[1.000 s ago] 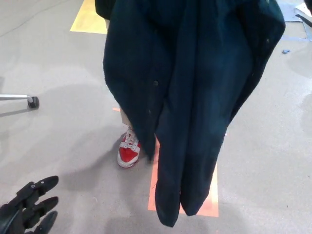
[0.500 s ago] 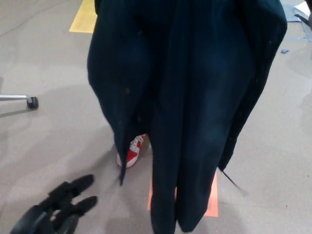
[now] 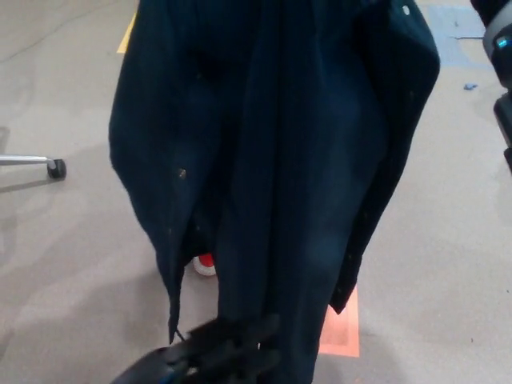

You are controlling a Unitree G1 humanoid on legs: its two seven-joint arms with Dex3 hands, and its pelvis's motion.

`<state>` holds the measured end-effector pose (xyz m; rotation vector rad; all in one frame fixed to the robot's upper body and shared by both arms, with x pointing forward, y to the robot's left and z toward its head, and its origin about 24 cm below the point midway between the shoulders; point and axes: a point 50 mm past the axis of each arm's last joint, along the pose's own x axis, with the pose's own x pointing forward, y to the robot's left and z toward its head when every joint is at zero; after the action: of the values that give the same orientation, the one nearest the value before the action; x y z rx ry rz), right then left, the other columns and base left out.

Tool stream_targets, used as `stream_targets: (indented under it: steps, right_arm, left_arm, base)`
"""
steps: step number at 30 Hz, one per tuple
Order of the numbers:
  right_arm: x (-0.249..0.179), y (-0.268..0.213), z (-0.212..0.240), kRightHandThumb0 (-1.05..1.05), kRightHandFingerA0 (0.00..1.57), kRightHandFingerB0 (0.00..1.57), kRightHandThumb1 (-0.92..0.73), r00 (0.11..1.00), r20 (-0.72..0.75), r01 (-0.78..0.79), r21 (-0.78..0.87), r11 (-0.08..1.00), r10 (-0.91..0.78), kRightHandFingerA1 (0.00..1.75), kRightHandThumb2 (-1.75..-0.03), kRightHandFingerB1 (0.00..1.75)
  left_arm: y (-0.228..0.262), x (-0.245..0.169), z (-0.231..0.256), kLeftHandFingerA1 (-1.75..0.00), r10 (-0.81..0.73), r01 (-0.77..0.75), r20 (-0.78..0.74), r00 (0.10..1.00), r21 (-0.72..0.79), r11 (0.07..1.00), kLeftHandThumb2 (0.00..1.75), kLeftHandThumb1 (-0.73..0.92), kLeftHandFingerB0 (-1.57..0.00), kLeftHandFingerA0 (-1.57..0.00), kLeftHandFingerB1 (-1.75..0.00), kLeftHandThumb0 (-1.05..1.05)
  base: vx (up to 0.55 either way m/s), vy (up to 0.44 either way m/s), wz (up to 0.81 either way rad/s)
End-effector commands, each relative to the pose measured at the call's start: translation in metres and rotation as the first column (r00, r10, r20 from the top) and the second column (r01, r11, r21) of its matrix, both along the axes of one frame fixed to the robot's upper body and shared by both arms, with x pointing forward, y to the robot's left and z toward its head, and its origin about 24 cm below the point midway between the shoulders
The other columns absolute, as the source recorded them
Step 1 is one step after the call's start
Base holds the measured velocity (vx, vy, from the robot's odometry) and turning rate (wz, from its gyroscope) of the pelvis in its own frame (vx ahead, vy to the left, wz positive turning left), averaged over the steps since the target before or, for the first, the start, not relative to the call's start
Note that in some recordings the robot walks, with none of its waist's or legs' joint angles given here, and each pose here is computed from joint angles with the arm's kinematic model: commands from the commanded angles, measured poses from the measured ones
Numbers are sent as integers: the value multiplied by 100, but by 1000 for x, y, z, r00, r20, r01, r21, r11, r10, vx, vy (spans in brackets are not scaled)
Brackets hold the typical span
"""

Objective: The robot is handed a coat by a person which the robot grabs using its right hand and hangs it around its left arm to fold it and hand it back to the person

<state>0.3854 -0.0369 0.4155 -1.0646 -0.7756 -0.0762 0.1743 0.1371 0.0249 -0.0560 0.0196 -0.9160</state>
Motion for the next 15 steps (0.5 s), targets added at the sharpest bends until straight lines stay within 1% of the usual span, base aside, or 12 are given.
stream_targets:
  steps: [1, 3, 4, 5, 6, 7, 10, 11, 12, 13, 14, 15]
  right_arm:
    - [-9, 15, 10, -39, 111, 90, -85, 996, 9, -84, 44, 996, 84, 94, -66, 86]
    - [-10, 20, 8, -38, 109, 92, -85, 996, 20, -82, 21, 996, 82, 81, -65, 76]
    - [-10, 21, 8, -38, 109, 92, -85, 996, 26, -80, 11, 997, 80, 81, -65, 76]
    - [-11, 24, 5, -38, 98, 82, -84, 994, 21, -106, 39, 994, 105, 125, -64, 103]
    - [-11, 29, 3, -34, 94, 83, -86, 992, 15, -124, 44, 991, 123, 90, -64, 71]
    - [-12, 34, 1, -24, 92, 73, -76, 991, 12, -134, 22, 991, 133, 123, -63, 105]
    - [-14, 38, -1, -20, 98, 72, -72, 989, 26, -143, -15, 990, 143, 125, -62, 113]
    - [-14, 40, -2, -32, 105, 85, -81, 987, 3, -163, 30, 986, 163, 91, -63, 73]
    - [-14, 41, -3, -34, 107, 87, -84, 986, 1, -168, 32, 985, 168, 78, -65, 66]
    - [-14, 44, -3, -36, 113, 96, -87, 984, -3, -178, 33, 983, 179, 80, -66, 71]
    - [-15, 47, -4, -36, 113, 96, -87, 982, -6, -189, 32, 981, 190, 80, -66, 71]
    - [-17, 49, -4, -35, 117, 101, -86, 979, -7, -204, 28, 979, 204, 81, -66, 77]
  left_arm:
    - [-20, 5, 7, -26, -76, 75, 21, 997, 48, 996, 113, 80, -6, -6, -23, -87]
    - [-27, 9, 7, -25, -86, 86, 5, 996, 50, 995, 112, 79, -6, -6, -21, -88]
    - [-29, 11, 7, -25, -89, 89, -3, 996, 50, 995, 112, 79, -6, -6, -21, -88]
    - [-36, 17, 9, -25, -97, 97, 6, 995, 57, 994, 112, 79, -6, -6, -23, -87]
    - [-44, 24, 11, -23, -102, 101, 20, 995, 61, 993, 113, 82, -6, -6, -22, -88]
    - [-53, 33, 12, -22, -103, 100, 37, 994, 64, 993, 113, 82, -6, -6, -22, -88]
    - [-62, 43, 13, -22, -91, 88, 41, 995, 62, 994, 113, 82, -6, -6, -22, -87]
    - [-69, 53, 15, -23, -75, 72, 41, 996, 62, 995, 113, 80, -5, -5, -24, -83]
    - [-71, 59, 16, -23, -64, 61, 48, 997, 70, 996, 113, 81, -6, -6, -24, -83]
    - [-76, 70, 19, -24, -32, 29, 53, 998, 68, 997, 71, 92, -9, -10, -24, -77]
    - [-82, 79, 22, -24, 0, -4, 55, 998, 59, 998, 71, 92, -9, -10, -24, -77]
    - [-86, 87, 26, -41, 39, -42, 54, 998, 42, 998, 107, 71, -5, -5, -39, -77]
  base:
    - [0, 0, 0]
    - [0, 0, 0]
    - [0, 0, 0]
    - [0, 0, 0]
    - [0, 0, 0]
    - [0, 0, 0]
    - [0, 0, 0]
    - [0, 0, 0]
    - [0, 0, 0]
    - [0, 0, 0]
    - [0, 0, 0]
    - [0, 0, 0]
